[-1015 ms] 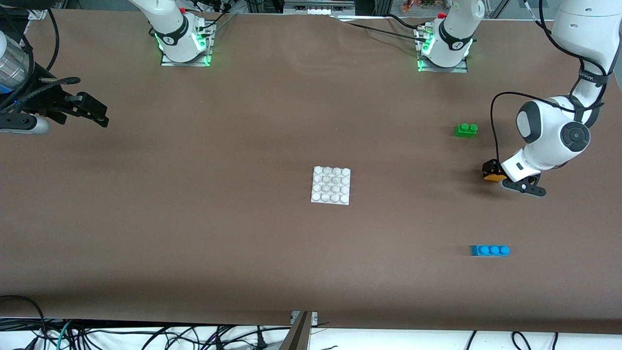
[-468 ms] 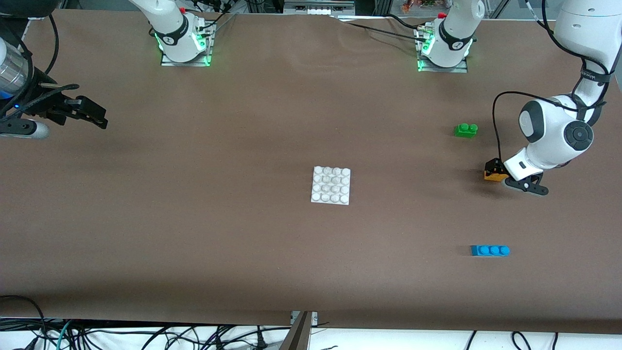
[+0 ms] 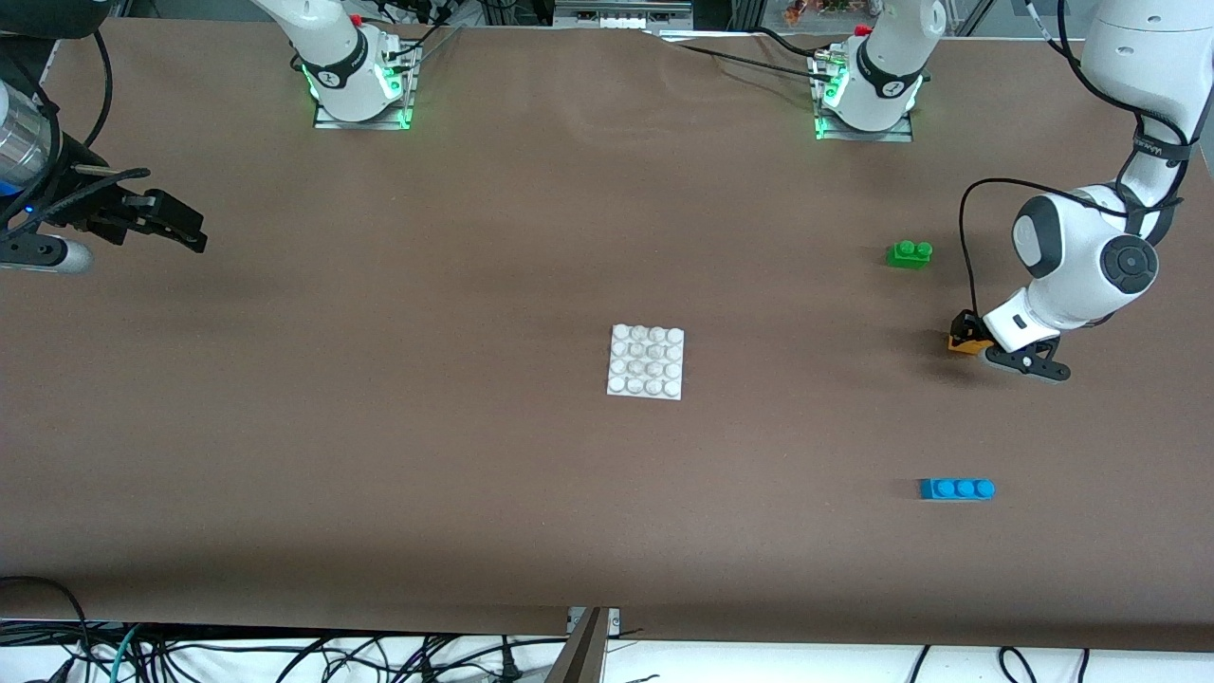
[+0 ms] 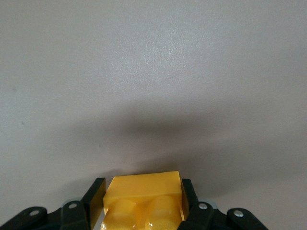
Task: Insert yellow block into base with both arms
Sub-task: 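Lift the yellow block and carry it over the base plate with the left gripper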
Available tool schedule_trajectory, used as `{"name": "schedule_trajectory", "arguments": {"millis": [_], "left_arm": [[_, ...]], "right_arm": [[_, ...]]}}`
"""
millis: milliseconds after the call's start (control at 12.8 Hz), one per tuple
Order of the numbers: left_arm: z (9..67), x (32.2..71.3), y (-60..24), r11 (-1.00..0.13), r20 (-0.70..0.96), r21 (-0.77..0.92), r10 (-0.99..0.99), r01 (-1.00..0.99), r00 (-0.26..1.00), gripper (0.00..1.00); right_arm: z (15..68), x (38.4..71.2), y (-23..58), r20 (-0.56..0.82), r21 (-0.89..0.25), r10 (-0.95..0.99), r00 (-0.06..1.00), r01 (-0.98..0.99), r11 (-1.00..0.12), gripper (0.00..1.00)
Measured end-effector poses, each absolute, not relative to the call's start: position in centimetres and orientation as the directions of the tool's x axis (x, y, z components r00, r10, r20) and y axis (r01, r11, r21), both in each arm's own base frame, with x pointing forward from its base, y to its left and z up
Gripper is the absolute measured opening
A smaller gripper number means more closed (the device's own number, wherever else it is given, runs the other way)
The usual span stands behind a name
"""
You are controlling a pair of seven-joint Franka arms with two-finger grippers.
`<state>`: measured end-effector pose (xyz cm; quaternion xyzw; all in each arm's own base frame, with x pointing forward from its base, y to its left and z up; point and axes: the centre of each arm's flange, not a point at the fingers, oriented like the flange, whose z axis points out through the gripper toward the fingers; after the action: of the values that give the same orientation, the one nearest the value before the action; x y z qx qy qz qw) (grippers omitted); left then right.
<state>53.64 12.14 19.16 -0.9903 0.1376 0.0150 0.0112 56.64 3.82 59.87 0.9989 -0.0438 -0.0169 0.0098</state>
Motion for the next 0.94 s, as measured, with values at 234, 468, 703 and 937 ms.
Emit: {"name": "schedule_trajectory", "arguments": {"millis": [234,468,703,937], "left_arm": [[19.4,53.7,12.1,-0.962,-0.031,-0.019,-0.273,-0.274,0.961,0.68],[21.2,54.3,11.3,-0.957,-0.013,-0.025,-0.288,-0.288,0.957,0.68],[23.5,55.4,8.9,-0.952,0.009,-0.032,-0.304,-0.304,0.953,0.68],[25.3,56.9,2.5,-0.955,0.034,-0.013,-0.298,-0.298,0.954,0.68]], "right_arm": [[59.9,56.6,3.8,-0.033,0.021,-0.088,0.996,-0.087,-0.996,0.99],[59.9,56.6,3.8,-0.033,0.021,-0.088,0.996,-0.087,-0.996,0.99],[59.9,56.6,3.8,-0.033,0.021,-0.088,0.996,-0.088,-0.996,0.99],[59.8,56.6,3.8,-0.033,0.021,-0.089,0.996,-0.088,-0.996,0.99]]}}
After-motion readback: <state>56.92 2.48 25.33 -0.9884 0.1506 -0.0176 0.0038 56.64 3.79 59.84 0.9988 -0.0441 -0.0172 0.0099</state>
